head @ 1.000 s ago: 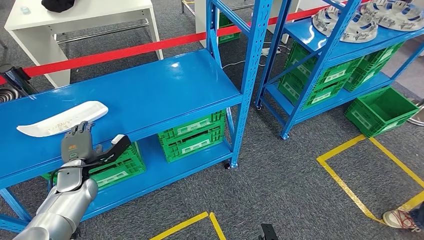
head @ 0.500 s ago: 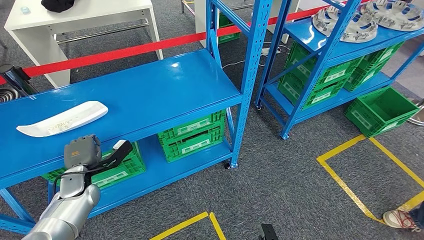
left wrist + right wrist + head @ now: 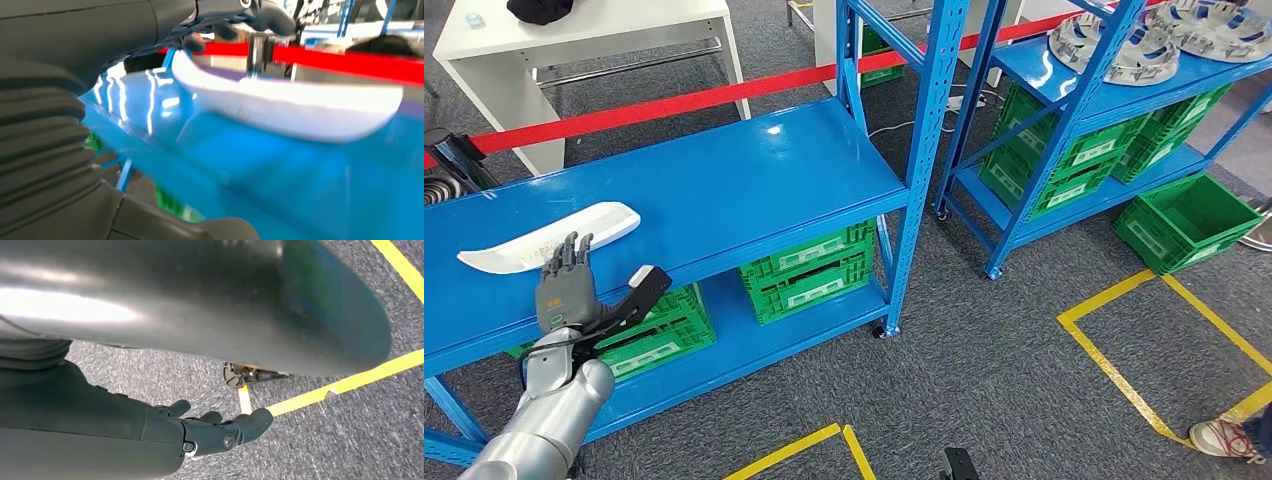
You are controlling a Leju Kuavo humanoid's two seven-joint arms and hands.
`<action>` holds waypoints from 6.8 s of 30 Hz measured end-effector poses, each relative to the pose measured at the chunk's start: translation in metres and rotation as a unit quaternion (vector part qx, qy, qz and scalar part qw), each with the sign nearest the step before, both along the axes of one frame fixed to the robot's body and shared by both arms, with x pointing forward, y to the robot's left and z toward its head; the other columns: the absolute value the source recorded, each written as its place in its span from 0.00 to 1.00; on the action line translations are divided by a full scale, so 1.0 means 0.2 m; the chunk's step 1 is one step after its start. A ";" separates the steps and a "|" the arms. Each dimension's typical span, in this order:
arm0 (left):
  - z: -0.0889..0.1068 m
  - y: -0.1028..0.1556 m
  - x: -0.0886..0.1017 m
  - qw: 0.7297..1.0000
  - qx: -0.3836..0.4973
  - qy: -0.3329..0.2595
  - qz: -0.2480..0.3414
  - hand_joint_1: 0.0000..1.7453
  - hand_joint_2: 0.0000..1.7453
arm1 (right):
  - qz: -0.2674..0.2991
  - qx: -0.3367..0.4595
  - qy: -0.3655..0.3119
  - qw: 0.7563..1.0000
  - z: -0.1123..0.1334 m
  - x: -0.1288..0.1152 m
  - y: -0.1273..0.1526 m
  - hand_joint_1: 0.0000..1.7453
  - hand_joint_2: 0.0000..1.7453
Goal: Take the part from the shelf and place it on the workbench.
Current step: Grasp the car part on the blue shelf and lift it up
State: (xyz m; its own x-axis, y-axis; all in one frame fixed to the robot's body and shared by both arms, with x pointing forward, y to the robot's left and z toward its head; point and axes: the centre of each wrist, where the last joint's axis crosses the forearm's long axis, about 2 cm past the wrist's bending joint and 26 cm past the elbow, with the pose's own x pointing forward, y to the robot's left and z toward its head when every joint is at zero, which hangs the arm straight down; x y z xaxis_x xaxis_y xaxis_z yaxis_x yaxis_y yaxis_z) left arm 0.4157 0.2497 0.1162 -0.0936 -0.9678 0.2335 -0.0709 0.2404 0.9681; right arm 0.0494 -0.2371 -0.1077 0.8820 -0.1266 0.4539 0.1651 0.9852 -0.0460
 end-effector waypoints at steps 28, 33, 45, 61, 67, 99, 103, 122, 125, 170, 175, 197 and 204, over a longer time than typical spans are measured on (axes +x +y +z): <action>0.34 0.01 0.20 0.998 0.036 -0.050 0.029 0.00 0.00 | 0.000 0.002 0.000 1.000 0.00 0.00 0.00 0.00 0.00; 0.33 0.01 0.20 0.998 0.035 -0.046 0.033 0.00 0.00 | 0.000 0.002 0.005 1.000 0.00 0.00 0.00 0.00 0.00; 0.32 0.03 0.20 0.998 0.030 -0.021 0.058 0.00 0.00 | -0.005 -0.004 0.007 1.000 0.00 0.01 0.00 0.00 0.00; 0.26 0.10 0.18 0.990 0.070 0.087 0.081 0.00 1.00 | -0.005 0.001 0.006 1.000 0.00 0.01 0.00 0.00 0.00; 0.24 0.12 0.18 0.984 0.088 0.136 0.074 0.00 1.00 | -0.005 0.003 0.005 1.000 0.00 0.01 0.00 0.00 0.00; -0.05 0.12 -0.01 0.982 0.113 0.110 0.101 1.00 1.00 | -0.005 -0.008 0.005 1.000 0.00 0.00 -0.01 0.00 0.00; -0.07 0.11 -0.03 0.982 0.111 0.115 0.100 1.00 1.00 | -0.007 -0.008 0.005 1.000 0.00 0.00 -0.01 0.00 0.00; -0.10 0.11 -0.05 0.982 0.109 0.116 0.100 1.00 1.00 | -0.006 -0.008 0.005 1.000 0.00 0.00 -0.01 0.00 0.00; -0.10 0.11 -0.05 0.983 0.108 0.115 0.099 1.00 1.00 | -0.004 -0.008 0.004 1.000 0.00 0.00 -0.01 0.00 0.00; 0.41 -0.30 0.19 0.991 -0.043 -0.076 -0.099 1.00 1.00 | -0.011 -0.002 -0.002 1.000 0.00 0.00 -0.01 0.00 0.00; 0.38 -0.30 0.18 0.992 -0.044 -0.054 -0.108 1.00 1.00 | -0.010 -0.002 0.000 1.000 0.00 0.00 -0.01 0.00 0.00; 0.34 -0.30 0.16 0.994 -0.019 -0.030 -0.099 0.00 0.50 | -0.007 -0.001 0.004 1.000 0.00 -0.01 -0.01 0.00 0.00; 0.33 -0.31 0.16 0.993 0.021 0.026 -0.112 0.00 1.00 | -0.004 0.002 0.000 1.000 0.00 -0.01 -0.01 0.00 0.00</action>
